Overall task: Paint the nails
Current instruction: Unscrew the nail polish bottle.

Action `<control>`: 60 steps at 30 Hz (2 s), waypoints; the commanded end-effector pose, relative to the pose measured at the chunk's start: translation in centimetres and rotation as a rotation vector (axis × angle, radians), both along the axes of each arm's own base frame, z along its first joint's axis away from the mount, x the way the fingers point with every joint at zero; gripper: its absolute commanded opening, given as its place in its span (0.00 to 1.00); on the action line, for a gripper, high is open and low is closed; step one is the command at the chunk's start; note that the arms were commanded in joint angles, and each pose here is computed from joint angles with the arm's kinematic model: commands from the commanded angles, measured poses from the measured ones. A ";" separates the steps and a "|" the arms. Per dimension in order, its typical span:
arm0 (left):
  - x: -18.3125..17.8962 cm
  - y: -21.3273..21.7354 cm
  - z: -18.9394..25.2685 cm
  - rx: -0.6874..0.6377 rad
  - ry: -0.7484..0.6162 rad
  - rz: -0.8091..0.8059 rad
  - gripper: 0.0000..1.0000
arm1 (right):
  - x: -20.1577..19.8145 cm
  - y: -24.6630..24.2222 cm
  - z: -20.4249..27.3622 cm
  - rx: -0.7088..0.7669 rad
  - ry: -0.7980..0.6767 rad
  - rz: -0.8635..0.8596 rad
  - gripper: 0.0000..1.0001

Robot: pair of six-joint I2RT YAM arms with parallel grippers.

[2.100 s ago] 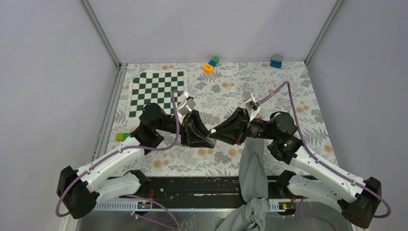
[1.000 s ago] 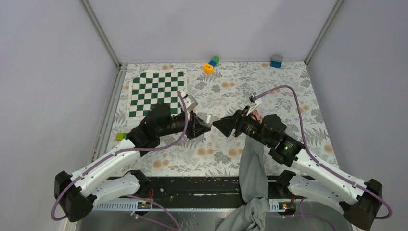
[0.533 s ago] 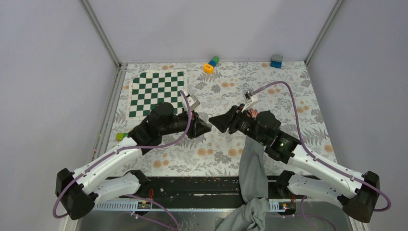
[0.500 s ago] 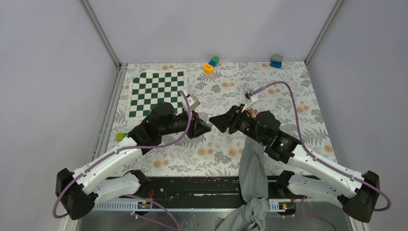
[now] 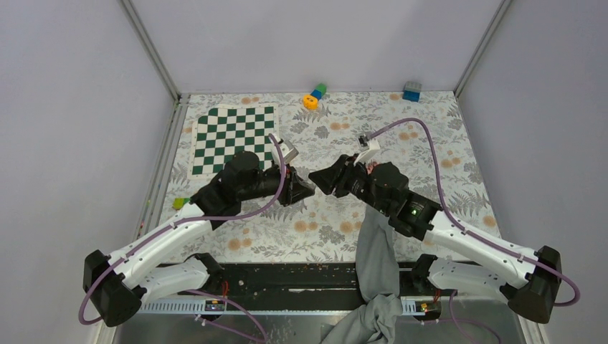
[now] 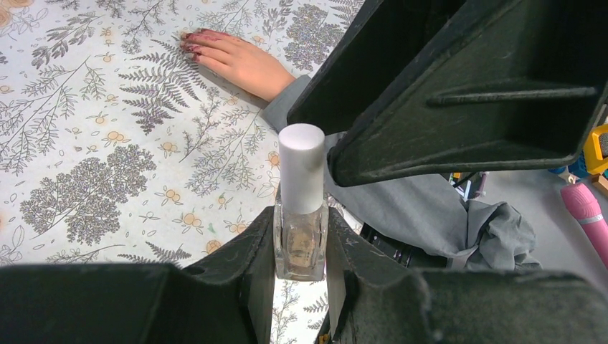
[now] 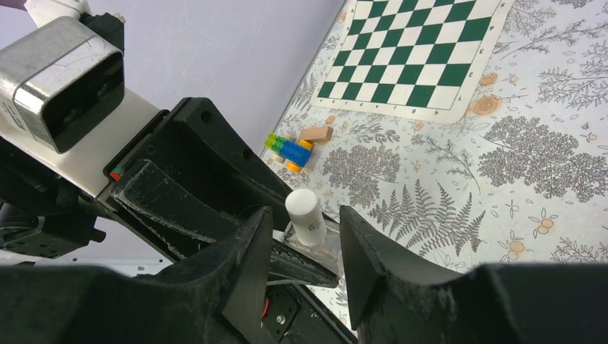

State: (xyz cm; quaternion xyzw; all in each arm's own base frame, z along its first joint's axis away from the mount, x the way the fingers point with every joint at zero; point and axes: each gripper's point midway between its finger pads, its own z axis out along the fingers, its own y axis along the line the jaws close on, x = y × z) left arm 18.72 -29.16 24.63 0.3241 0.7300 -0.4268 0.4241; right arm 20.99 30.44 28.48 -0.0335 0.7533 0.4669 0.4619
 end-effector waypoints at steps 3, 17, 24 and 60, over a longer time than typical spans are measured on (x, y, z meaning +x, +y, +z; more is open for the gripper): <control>0.8 -0.5 2.7 -0.049 -0.049 0.015 0.00 | 0.6 0.6 2.2 0.017 -0.021 -0.032 0.38; 0.8 -0.8 2.0 -0.035 -0.031 0.003 0.00 | 1.0 1.6 1.4 -0.034 -0.001 -0.023 0.25; 1.0 -0.6 2.0 -0.022 -0.040 0.014 0.00 | 1.2 1.0 1.1 -0.059 -0.018 -0.041 0.00; -9.9 -1.4 8.4 -0.315 -0.150 -0.620 0.00 | -12.7 -0.1 8.5 0.062 -0.544 0.670 0.00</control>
